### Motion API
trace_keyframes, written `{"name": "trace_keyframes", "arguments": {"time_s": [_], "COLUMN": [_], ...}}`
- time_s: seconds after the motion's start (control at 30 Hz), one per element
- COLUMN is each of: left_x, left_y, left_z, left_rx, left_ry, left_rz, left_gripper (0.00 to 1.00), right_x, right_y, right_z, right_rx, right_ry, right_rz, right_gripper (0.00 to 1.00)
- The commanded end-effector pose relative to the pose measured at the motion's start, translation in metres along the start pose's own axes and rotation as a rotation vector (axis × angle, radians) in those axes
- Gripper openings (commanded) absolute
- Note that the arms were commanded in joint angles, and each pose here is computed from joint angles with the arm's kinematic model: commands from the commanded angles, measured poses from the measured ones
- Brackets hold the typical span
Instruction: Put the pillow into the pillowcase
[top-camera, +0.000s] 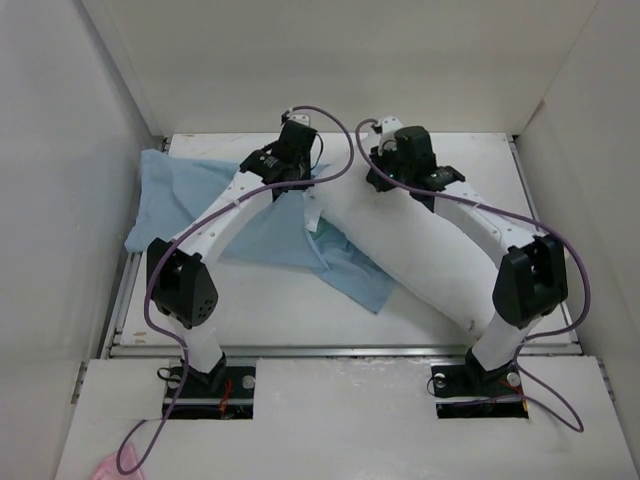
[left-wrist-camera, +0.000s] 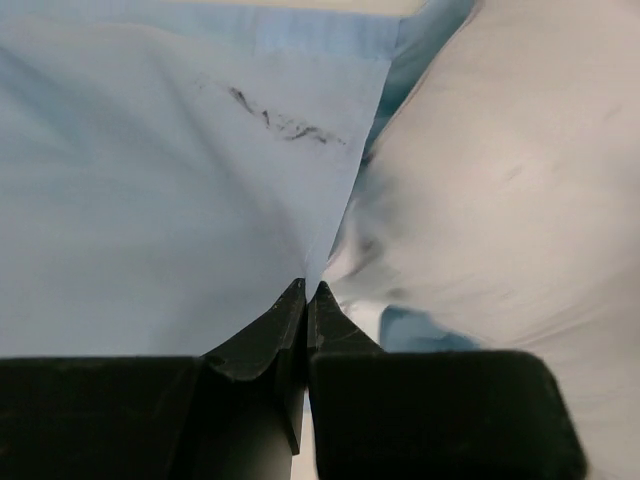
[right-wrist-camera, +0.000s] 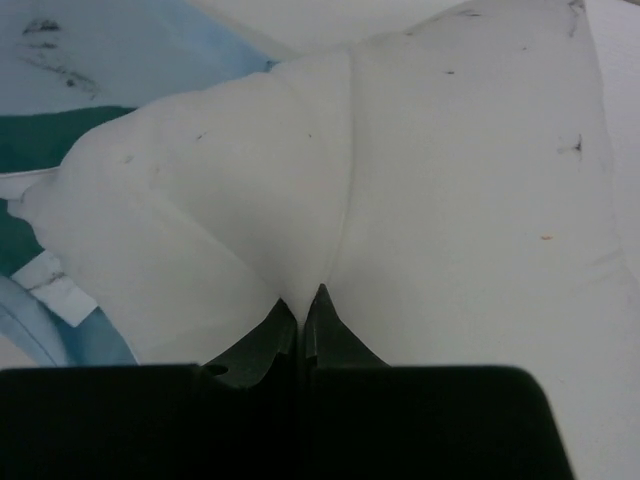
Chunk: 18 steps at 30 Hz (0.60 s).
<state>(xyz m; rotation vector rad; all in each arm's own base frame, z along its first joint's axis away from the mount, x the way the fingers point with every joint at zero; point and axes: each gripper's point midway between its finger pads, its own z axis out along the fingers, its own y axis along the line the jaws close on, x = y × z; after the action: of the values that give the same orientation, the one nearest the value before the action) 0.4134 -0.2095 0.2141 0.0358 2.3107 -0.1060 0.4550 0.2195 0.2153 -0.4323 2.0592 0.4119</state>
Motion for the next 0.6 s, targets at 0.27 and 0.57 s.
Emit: {"name": "trace_keyframes", "arguments": {"time_s": [0.27, 0.57], "left_x": [-0.06, -0.048], "left_y": [-0.033, -0.017], "left_z": [-0.011, -0.012], "left_rx": [0.111, 0.032], "left_ry": [-0.127, -0.104], "left_rz": [-0.06, -0.1], "left_gripper": [0.0, 0.0], "right_x": [-0.051, 0.023], "right_y": [0.129, 0.134], "right_z": [-0.054, 0.005], "right_rx": [-0.311, -0.366], "right_ry": [-0.179, 0.053], "right_rz": [-0.093, -0.078], "right_gripper": [0.0, 0.12]}}
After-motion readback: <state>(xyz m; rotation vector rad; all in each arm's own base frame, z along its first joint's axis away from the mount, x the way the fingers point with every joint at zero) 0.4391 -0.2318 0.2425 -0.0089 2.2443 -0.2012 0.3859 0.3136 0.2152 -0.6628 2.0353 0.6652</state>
